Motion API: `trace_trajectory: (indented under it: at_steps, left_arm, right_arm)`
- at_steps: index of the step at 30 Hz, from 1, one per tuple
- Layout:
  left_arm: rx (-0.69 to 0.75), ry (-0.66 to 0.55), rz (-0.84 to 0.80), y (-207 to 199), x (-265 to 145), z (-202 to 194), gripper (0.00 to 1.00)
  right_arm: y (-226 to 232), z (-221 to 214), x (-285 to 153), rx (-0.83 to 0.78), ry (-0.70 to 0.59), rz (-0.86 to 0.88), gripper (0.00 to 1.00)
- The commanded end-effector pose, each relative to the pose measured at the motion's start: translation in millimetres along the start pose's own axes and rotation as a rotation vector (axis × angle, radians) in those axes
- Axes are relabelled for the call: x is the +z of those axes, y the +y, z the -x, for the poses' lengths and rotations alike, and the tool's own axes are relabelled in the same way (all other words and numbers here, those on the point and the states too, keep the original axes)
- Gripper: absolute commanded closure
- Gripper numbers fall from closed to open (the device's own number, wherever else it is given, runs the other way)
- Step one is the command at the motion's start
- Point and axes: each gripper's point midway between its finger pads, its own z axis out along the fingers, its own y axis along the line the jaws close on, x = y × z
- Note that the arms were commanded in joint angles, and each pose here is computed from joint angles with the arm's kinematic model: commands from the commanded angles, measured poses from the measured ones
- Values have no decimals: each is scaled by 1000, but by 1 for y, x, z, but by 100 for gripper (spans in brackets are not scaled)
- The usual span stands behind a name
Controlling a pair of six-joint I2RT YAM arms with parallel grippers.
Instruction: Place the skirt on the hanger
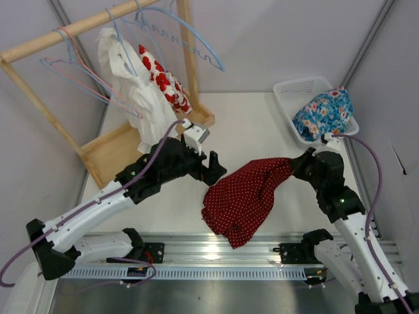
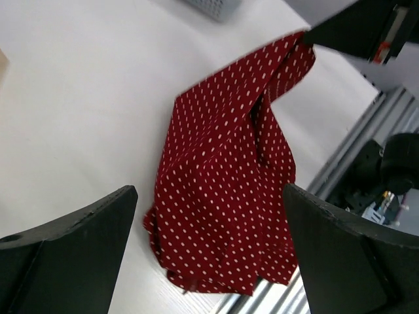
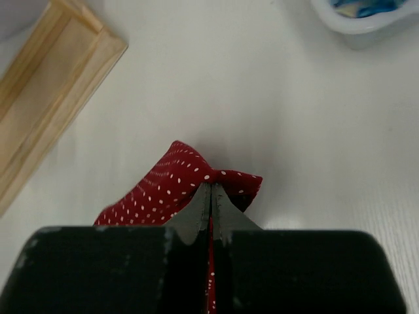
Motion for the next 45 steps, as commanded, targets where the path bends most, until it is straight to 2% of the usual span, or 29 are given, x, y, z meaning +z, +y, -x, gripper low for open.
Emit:
trace_trajectory:
  at_steps: [1,2,4,5,6,8,10,14,17,22,23,28,33,38,42,45]
  left_arm:
    - [-137,-12,114,-2,5,1,1]
    - [-221,7,117,-7,12,-14,1]
    - [-293,-6,155,-6,17,-21,3]
    - [-350,20,167,-9,22,-42,4]
    - [-381,5,222,-3,22,-46,7]
    - [-503,25,280,-6,21,-71,7]
    - [-540,28,320,-9,20,-91,7]
    - [-719,70,361,-13,26,-130,8]
    - [-780,115,379,-17,33,-157,9]
    - [-774,125,502,-16,26,-172,8]
    - [-777,89,520,-14,27,-170,8]
    - [-842,95,461,-26,43,-187,10]
    - [-839,69,421,-32,57,-185,19]
    - [-845,68,461,-25,56,-192,19]
    - [-857,54,453,-24,57,-195,28]
    - [-864,45,440,-24,59,-196,31]
  right_arm:
    - [-16,6,-10,85,-53,-36,100]
    - [-22,4,-10,90,-47,-54,100]
    - [-33,1,-11,91,-34,-90,100]
    - [-35,0,-12,91,-31,-94,100]
    - [-37,-2,-11,85,-25,-98,100]
    - [-41,-4,-11,88,-22,-109,100]
    - [-50,-6,-8,92,-33,-140,100]
    - [-73,-2,-10,105,-81,-246,100]
    - [-74,5,-14,100,-106,-238,100]
    - [-78,10,-20,73,-117,-246,100]
    - [-79,8,-19,71,-111,-245,100]
    - [-69,5,-20,79,-110,-187,100]
    - [-60,13,-28,73,-134,-143,100]
    - [-55,13,-29,80,-123,-126,100]
    - [-55,10,-28,88,-114,-120,100]
    - [-54,10,-28,88,-112,-119,100]
